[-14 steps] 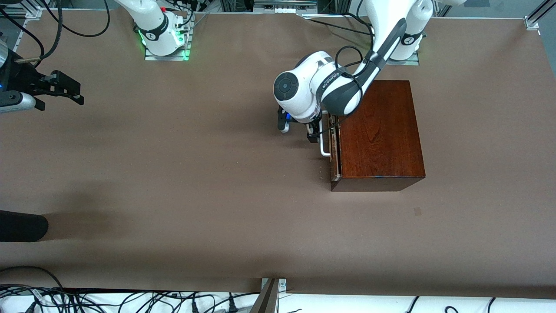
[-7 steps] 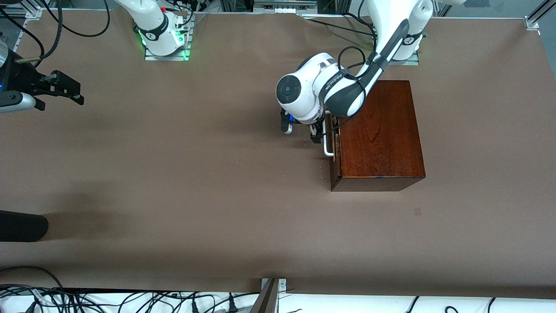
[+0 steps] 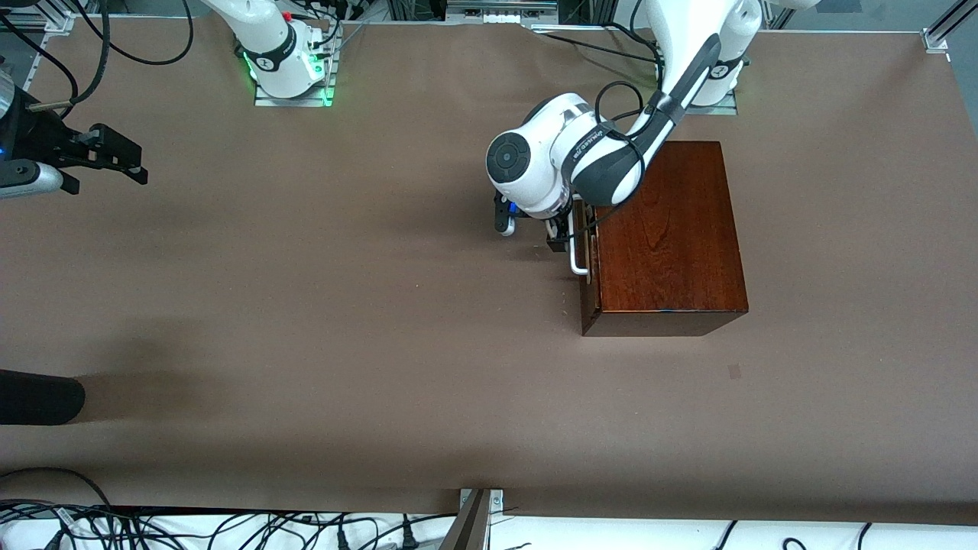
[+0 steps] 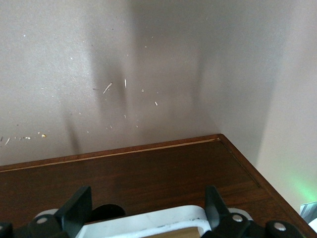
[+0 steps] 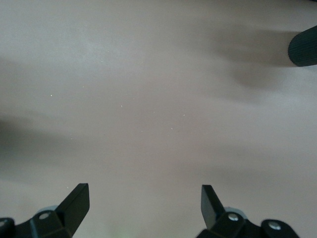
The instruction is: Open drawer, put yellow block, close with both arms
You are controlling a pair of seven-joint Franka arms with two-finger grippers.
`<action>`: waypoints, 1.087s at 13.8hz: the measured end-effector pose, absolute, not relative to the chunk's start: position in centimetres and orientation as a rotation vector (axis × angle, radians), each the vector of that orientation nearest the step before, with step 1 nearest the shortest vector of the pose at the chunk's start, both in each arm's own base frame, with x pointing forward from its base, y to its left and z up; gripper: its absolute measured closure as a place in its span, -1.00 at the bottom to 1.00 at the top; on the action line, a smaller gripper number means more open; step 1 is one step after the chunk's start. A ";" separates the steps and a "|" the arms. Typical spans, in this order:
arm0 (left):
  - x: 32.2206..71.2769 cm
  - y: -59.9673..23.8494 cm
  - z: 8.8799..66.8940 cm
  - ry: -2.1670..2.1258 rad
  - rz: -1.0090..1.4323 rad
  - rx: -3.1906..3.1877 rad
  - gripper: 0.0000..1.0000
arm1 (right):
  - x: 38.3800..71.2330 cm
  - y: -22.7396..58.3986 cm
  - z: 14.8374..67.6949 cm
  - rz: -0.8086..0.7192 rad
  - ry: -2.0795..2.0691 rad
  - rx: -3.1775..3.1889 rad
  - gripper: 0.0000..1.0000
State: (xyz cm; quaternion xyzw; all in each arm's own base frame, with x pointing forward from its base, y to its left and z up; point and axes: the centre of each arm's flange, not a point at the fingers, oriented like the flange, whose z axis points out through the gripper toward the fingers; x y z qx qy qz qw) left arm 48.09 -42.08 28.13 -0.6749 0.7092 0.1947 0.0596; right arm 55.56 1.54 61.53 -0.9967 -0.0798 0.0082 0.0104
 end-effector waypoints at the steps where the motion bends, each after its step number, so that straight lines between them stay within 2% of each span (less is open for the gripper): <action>1: 48.1 -42.0 28.1 2.145 0.595 -2.045 -1.00 | 55.6 1.5 61.5 0.026 -0.249 -3.111 -1.00; 9: 48.6 -41.9 28.7 2.089 0.572 -2.097 -1.00 | 55.6 1.5 61.5 0.026 -0.249 -3.111 -1.00; 15: 51.1 -41.0 38.0 1.687 0.362 -2.494 -1.00 | 55.6 1.5 61.5 0.025 -0.249 -3.111 -1.00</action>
